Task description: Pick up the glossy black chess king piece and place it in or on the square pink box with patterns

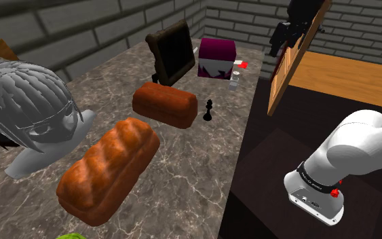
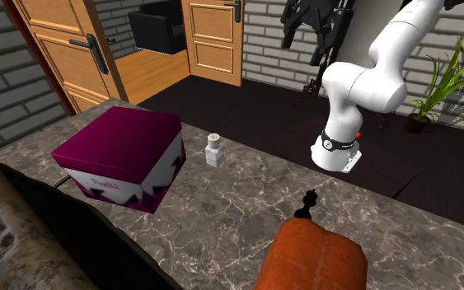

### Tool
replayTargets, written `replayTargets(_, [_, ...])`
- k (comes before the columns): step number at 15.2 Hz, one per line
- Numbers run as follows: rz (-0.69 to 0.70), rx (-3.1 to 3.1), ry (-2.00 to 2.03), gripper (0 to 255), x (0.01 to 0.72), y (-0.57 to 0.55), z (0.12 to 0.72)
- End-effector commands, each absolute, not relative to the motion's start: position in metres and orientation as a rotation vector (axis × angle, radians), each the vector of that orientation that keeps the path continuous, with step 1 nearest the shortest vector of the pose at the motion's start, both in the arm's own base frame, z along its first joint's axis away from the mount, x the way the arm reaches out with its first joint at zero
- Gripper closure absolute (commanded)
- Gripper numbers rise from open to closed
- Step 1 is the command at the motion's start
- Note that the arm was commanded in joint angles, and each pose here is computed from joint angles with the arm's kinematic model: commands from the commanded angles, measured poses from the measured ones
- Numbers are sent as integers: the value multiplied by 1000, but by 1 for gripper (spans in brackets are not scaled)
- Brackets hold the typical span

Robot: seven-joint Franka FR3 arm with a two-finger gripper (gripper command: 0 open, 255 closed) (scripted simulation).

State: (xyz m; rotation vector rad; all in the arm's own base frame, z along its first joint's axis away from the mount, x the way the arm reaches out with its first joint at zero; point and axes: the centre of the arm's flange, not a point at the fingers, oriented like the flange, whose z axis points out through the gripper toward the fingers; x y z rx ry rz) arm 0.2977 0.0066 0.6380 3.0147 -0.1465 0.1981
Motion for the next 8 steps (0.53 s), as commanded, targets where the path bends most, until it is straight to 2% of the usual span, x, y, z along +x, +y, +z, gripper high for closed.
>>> replayTargets(1, [198, 3015, -147, 0, 298, 7, 638])
replayTargets(8, [230, 3012, -250, 0, 323, 72, 579])
